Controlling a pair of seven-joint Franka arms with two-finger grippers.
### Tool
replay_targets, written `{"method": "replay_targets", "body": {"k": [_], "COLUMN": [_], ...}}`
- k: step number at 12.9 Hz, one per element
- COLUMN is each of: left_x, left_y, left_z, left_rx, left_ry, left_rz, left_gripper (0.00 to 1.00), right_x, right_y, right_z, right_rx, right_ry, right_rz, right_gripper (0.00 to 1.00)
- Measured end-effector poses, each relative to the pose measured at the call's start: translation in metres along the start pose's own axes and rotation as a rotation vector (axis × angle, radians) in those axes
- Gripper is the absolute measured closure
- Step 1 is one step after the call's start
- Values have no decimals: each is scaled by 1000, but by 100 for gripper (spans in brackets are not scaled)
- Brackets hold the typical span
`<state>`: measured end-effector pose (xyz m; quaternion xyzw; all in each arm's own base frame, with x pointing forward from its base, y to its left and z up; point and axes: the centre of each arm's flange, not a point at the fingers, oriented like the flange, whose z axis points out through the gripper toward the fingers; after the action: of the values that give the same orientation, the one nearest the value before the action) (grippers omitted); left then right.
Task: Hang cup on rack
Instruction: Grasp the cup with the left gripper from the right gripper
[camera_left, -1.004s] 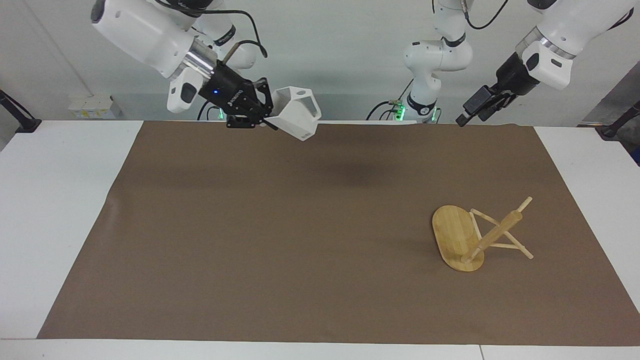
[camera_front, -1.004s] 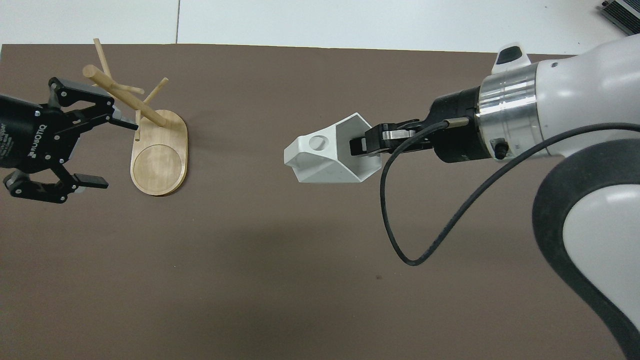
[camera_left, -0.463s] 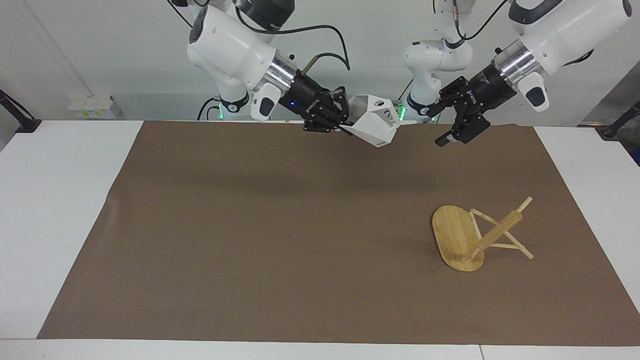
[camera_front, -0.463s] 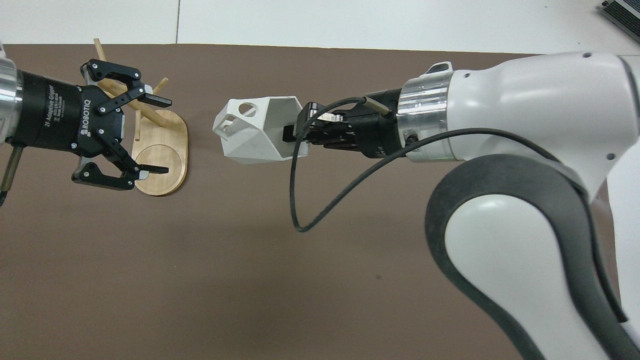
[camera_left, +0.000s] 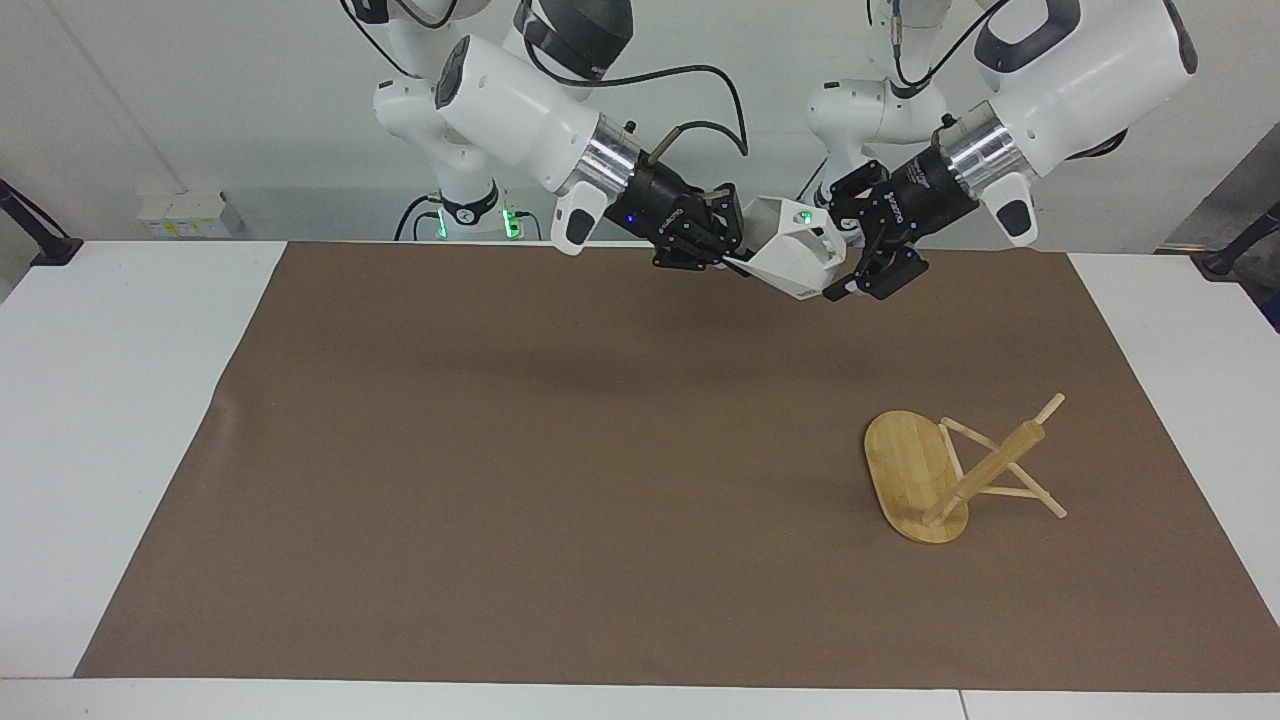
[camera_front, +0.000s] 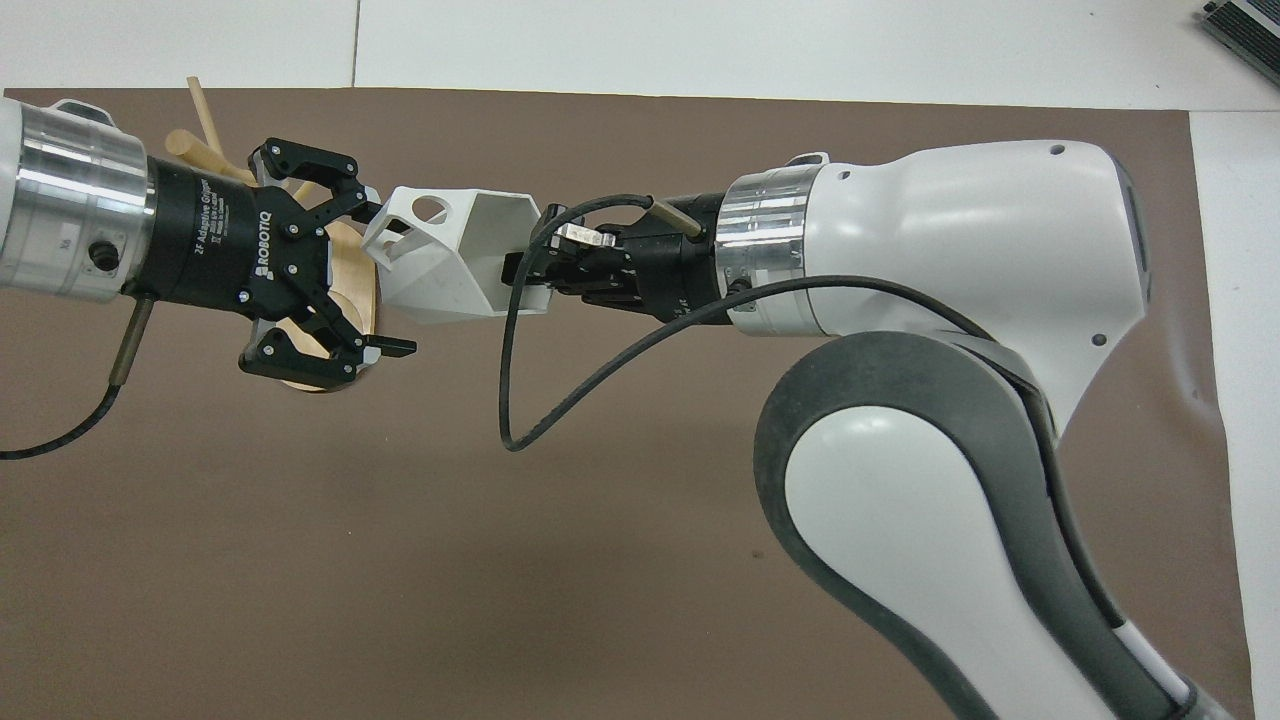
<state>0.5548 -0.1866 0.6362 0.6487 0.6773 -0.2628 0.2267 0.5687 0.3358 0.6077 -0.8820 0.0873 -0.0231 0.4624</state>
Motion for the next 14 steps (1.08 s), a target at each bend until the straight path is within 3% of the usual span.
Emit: {"method": "replay_targets", "body": {"k": [14], "left_x": [-3], "left_y": [-1], "left_z": [15], "left_rx": [16], "left_ry": [-23], "left_rz": [-53], "left_gripper": [0], "right_x": [1], "right_y": [1], "right_z": [0], "right_rx": [9], "right_ry": [-5], "right_rz": [18], "right_gripper": [94]}}
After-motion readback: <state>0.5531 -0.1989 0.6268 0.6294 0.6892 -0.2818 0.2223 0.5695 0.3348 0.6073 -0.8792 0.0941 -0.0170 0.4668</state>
